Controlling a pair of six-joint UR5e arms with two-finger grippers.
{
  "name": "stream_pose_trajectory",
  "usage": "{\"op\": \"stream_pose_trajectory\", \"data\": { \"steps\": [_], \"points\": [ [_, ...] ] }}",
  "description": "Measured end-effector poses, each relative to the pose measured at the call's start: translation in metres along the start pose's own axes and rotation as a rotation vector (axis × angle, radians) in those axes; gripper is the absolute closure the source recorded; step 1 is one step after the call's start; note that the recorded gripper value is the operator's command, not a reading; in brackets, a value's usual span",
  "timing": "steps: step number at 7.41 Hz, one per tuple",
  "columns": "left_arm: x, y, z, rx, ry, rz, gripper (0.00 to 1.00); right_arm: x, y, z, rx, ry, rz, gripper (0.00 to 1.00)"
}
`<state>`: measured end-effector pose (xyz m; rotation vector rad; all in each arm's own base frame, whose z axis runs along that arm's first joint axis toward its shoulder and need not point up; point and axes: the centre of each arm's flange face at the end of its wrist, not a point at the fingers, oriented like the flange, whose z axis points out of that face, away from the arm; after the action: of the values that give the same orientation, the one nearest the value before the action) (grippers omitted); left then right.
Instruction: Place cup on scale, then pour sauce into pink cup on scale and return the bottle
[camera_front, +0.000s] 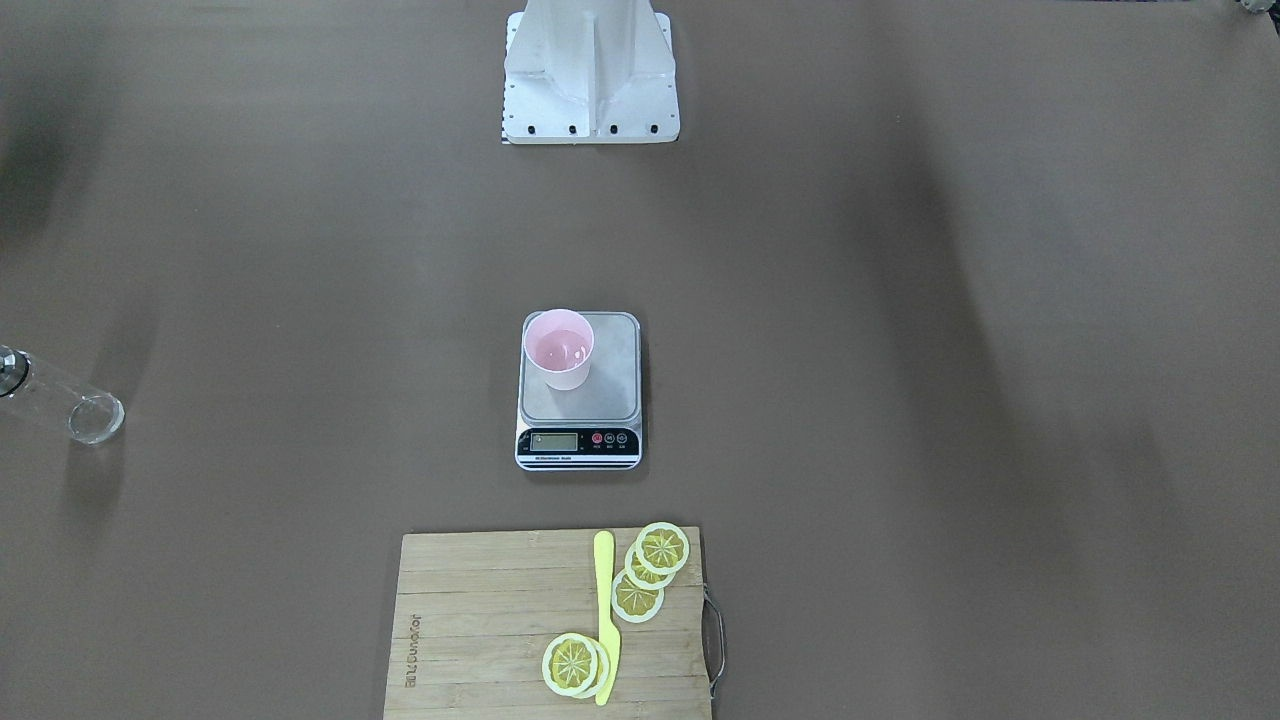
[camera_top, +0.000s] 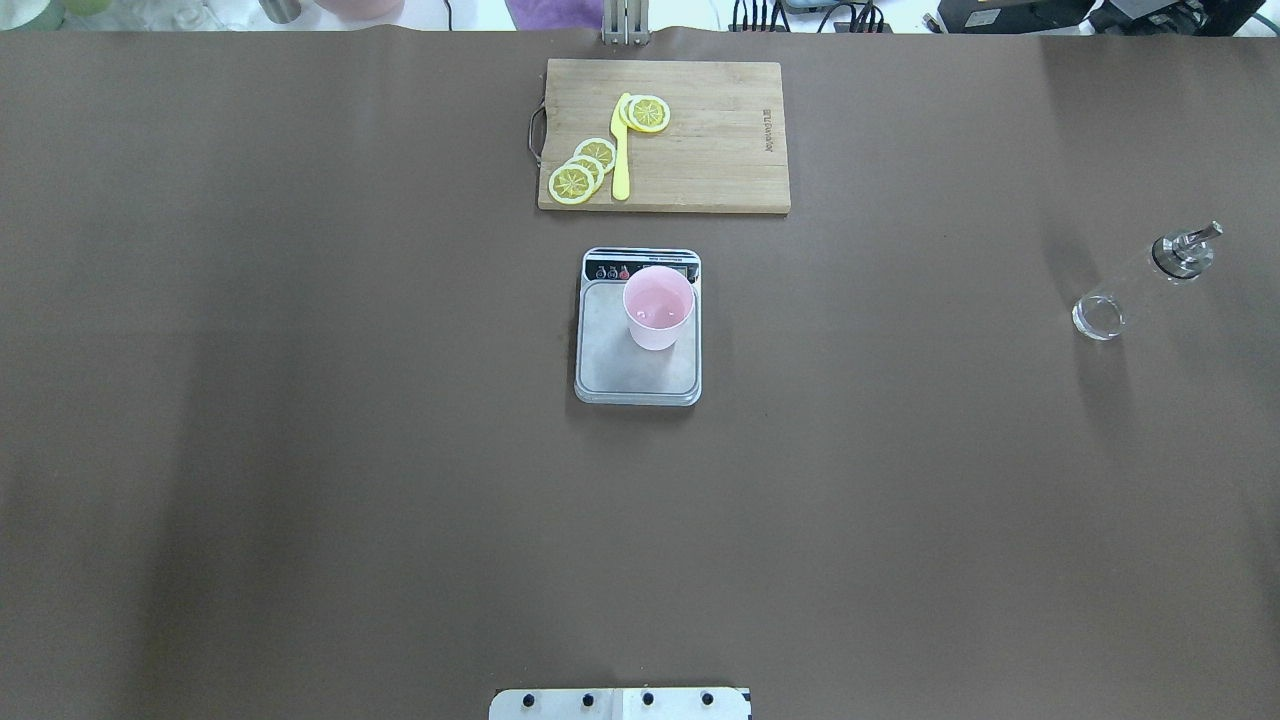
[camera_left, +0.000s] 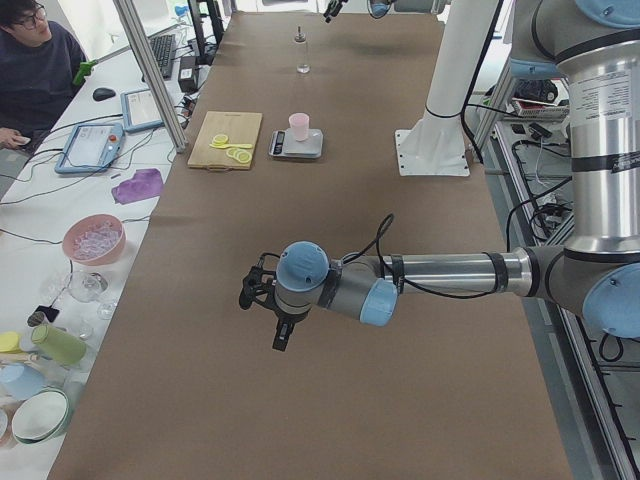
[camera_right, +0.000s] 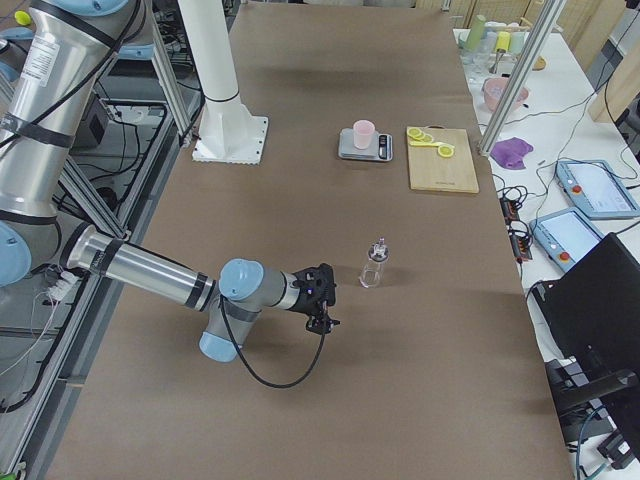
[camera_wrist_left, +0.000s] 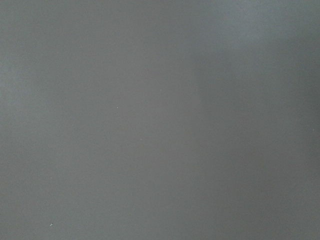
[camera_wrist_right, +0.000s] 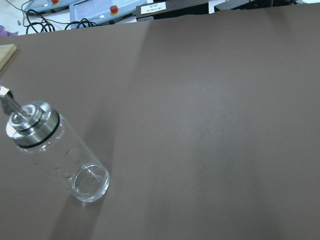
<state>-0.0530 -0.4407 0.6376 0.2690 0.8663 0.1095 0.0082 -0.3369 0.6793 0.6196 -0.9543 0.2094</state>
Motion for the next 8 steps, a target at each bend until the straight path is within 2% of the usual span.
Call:
{"op": "stream_pose_trajectory", "data": {
  "steps": [1,3,6,8],
  "points": [
    [-0.001,0.001,0.001,-0.004,-0.001,-0.006,0.02,0.009,-0.009,-0.002,-0.055,0.011,0.026,0.00],
    [-0.005,0.006,0.003,-0.013,-0.007,-0.019,0.02,0.027,-0.022,-0.002,-0.162,0.039,-0.005,0.00],
    [-0.012,0.020,0.009,-0.032,-0.035,-0.027,0.02,0.032,-0.042,0.003,-0.251,0.064,-0.045,0.00],
    [-0.015,0.023,0.016,-0.060,-0.083,-0.033,0.02,0.008,-0.069,-0.003,-0.330,0.119,-0.068,0.00]
  ]
}}
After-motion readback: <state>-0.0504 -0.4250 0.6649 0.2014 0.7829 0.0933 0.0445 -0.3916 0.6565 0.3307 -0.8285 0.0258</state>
